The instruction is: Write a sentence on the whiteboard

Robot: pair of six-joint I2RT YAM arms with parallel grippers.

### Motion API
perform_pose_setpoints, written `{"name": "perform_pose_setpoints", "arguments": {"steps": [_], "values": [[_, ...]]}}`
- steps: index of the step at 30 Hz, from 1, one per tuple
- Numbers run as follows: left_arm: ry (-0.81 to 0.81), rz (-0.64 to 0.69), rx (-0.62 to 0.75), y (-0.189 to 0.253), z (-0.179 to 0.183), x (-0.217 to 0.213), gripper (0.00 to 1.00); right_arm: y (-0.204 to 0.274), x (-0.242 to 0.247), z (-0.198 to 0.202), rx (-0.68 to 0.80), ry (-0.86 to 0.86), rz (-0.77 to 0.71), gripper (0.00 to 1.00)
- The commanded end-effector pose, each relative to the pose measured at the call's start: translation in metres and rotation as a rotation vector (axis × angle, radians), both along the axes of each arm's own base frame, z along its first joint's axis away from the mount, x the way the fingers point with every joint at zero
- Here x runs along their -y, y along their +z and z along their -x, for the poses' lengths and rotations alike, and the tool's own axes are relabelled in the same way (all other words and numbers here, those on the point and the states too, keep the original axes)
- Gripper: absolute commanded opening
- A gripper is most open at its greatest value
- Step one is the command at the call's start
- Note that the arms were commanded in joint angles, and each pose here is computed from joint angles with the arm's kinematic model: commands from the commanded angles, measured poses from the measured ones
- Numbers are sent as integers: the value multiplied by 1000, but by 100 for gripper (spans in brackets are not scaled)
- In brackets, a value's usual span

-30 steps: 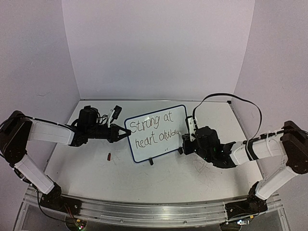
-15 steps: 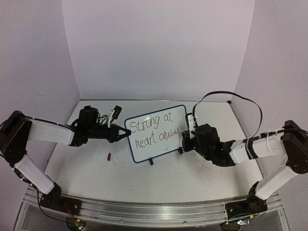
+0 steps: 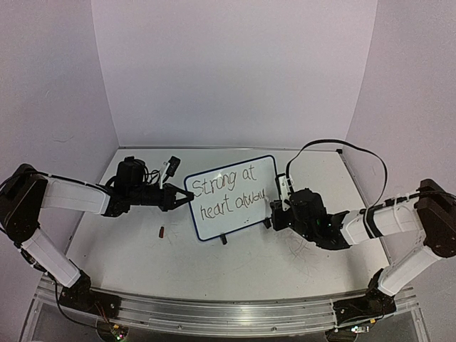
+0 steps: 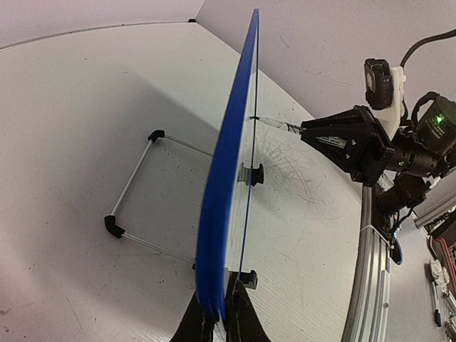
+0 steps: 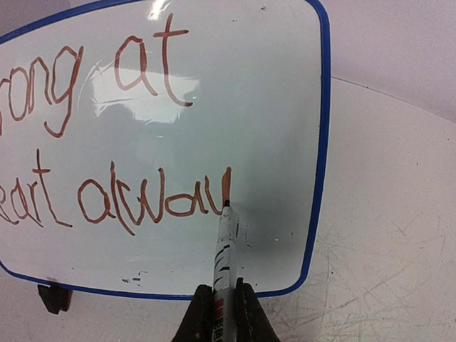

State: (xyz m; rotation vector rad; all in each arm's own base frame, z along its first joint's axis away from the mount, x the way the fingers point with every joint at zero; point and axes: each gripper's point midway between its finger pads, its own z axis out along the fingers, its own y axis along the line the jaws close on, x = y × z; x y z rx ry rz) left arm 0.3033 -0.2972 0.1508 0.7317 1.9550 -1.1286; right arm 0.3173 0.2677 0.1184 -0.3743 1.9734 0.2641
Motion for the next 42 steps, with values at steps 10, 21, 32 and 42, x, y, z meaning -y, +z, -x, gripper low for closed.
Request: {"name": "perform_pose_setpoints", "arguments": {"steps": [10,21,32,42], "values": [[94,-98,40,-12,-17,-16,0,-25,1,16,-81,27,13,0],[98,-99,37,-13,-17,-17,0,16,-29,17,-15,93,-55,0],[97,-105,33,-16,-17,-17,0,32,24,-2,17,16,-103,0],[102,-99,33,-13,-17,-17,0,36,9,-11,66,55,-113,0]]}}
